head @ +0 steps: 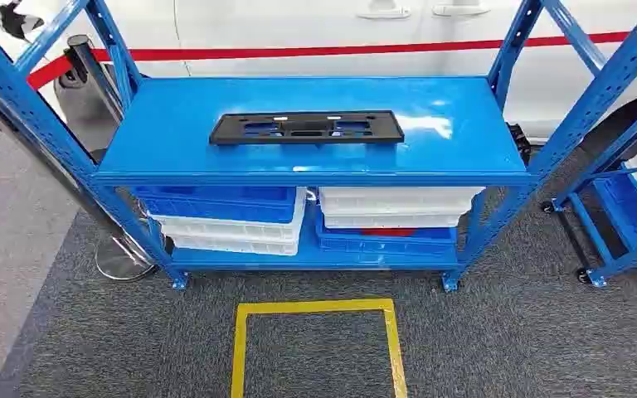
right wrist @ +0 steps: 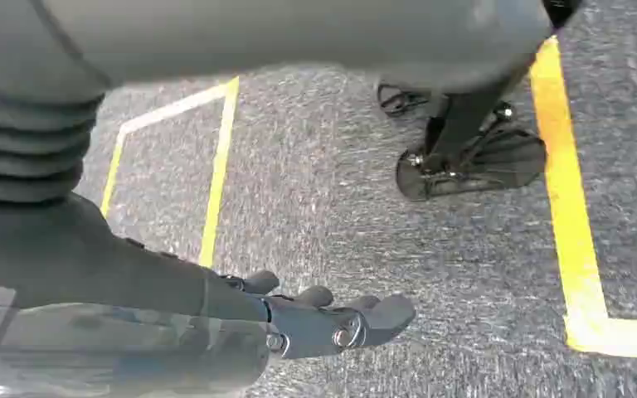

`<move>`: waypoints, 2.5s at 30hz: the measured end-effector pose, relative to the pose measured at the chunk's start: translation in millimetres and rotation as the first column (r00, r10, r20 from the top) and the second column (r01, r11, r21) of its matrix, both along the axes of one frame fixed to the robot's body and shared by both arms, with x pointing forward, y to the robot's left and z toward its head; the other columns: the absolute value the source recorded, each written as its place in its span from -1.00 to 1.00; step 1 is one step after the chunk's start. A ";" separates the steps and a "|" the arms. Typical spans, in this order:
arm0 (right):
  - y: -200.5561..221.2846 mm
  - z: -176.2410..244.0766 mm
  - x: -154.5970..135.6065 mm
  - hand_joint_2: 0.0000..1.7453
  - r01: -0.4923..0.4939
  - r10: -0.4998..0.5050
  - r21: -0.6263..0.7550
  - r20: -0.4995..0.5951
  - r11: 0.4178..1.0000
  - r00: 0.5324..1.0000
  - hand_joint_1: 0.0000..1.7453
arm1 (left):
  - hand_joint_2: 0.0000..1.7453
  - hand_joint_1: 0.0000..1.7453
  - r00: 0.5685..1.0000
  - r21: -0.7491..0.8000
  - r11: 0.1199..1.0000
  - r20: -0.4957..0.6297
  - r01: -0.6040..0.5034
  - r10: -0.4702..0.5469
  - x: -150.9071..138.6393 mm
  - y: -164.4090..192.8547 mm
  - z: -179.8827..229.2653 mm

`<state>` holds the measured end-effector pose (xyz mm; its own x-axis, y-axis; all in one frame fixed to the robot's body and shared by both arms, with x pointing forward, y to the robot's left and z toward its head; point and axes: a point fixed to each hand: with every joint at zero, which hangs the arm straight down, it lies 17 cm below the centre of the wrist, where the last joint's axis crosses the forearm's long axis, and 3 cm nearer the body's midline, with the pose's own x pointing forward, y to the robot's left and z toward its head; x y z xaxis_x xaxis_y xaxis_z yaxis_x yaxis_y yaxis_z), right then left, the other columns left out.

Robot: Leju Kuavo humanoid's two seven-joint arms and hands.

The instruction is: Take the parts from the cabinet and place them on the table.

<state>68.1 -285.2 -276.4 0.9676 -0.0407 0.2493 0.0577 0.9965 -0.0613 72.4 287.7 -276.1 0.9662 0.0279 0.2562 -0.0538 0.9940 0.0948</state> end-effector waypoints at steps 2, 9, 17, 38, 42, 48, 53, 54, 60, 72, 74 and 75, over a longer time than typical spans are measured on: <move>-3.4 -0.3 2.4 -1.00 0.018 -0.018 -0.010 -0.006 1.000 1.000 -1.00 | 1.00 -1.00 1.000 0.012 1.000 -0.003 -0.005 0.005 2.1 1.5 -0.2; -8.9 1.4 21.1 1.00 0.086 -0.086 -0.018 0.019 0.996 0.996 -1.00 | 1.00 -1.00 0.999 0.053 0.998 -0.026 -0.022 0.023 6.4 4.4 -1.4; -3.5 14.6 77.8 1.00 0.135 -0.135 0.016 0.166 0.991 0.977 -1.00 | 1.00 -1.00 0.998 0.083 0.996 -0.049 -0.040 0.045 10.0 2.3 -1.9; 39.9 157.5 292.2 1.00 0.029 -0.129 0.139 0.794 0.990 0.595 -1.00 | 1.00 -1.00 0.993 0.098 0.994 -0.097 -0.053 0.063 19.1 -21.8 -0.9; 44.4 202.2 319.0 1.00 -0.015 -0.094 0.114 0.881 0.993 0.464 -1.00 | -1.00 -1.00 0.992 0.097 0.994 -0.103 -0.058 0.068 18.5 -24.7 -0.8; 65.2 277.5 348.9 1.00 -0.113 -0.026 0.056 0.968 0.992 0.250 -1.00 | -1.00 -1.00 0.991 0.093 0.993 -0.108 -0.068 0.078 17.8 -28.4 -0.8; 92.5 343.2 358.0 1.00 -0.194 -0.005 0.017 0.998 0.981 0.062 -1.00 | -1.00 -1.00 0.991 0.088 0.993 -0.105 -0.073 0.082 19.1 -31.5 -0.4; 98.1 356.9 358.5 1.00 -0.210 -0.006 0.011 1.000 0.978 0.023 -1.00 | -1.00 -1.00 0.991 0.087 0.993 -0.105 -0.075 0.084 19.3 -31.9 -0.4; 136.9 440.1 349.3 1.00 -0.301 -0.035 -0.028 0.979 0.953 -0.203 -1.00 | -1.00 -1.00 0.991 0.080 0.994 -0.098 -0.078 0.086 21.6 -36.3 0.1; 198.1 586.5 279.7 -1.00 -0.469 -0.217 -0.080 0.810 0.880 -0.545 -1.00 | -1.00 -1.00 0.993 0.067 0.995 -0.090 -0.074 0.080 26.4 -45.0 1.4; 205.6 599.8 267.3 -1.00 -0.493 -0.246 -0.085 0.786 0.866 -0.567 -1.00 | -1.00 -1.00 0.994 0.063 0.995 -0.082 -0.073 0.078 27.5 -46.3 1.6; 208.0 604.0 262.2 -1.00 -0.503 -0.258 -0.085 0.779 0.860 -0.572 -1.00 | -1.00 -1.00 0.994 0.056 0.996 -0.077 -0.070 0.074 27.8 -48.1 1.7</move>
<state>330.3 -77.2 327.6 -0.6947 -0.3942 0.6017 -0.4943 0.8693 -0.0012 100.2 239.5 -274.3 0.9794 0.0865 0.1824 -0.1155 0.9812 0.1546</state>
